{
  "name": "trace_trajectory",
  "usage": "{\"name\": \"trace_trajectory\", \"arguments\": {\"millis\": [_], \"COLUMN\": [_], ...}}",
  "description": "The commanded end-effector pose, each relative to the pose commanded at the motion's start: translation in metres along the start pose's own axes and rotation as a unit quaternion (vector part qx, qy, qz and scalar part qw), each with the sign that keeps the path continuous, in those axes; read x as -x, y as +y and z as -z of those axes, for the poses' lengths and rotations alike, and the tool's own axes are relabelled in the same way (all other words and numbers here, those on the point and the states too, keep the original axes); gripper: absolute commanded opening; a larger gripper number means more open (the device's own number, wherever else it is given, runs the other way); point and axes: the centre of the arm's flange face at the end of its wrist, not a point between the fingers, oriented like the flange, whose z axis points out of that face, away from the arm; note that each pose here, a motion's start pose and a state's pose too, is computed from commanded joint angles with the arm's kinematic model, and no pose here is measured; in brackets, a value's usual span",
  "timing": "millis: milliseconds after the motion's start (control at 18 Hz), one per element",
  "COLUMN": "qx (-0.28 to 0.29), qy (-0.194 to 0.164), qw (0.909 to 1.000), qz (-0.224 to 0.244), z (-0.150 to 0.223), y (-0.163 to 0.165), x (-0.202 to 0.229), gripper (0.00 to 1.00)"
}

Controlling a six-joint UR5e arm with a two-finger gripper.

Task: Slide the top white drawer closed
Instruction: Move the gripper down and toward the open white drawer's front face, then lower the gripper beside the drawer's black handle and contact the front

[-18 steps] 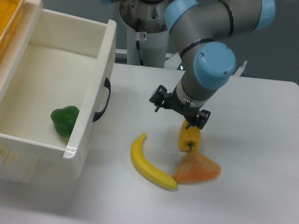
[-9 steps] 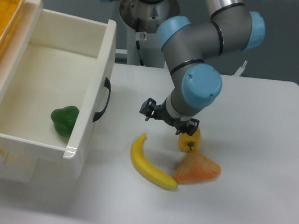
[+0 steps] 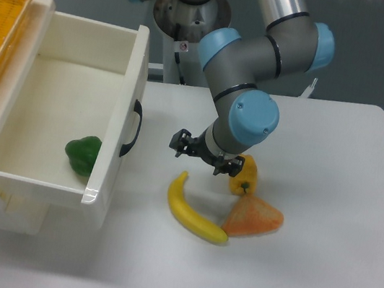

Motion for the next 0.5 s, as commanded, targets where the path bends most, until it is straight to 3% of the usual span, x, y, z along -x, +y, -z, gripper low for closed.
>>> {"name": "trace_trajectory", "arguments": {"millis": [500], "qx": [0.005], "qy": [-0.003], "qw": [0.9999], "qz": [-0.010], "z": [-0.008], "y": [-0.009], "x": [-0.016], "gripper": [1.00]}}
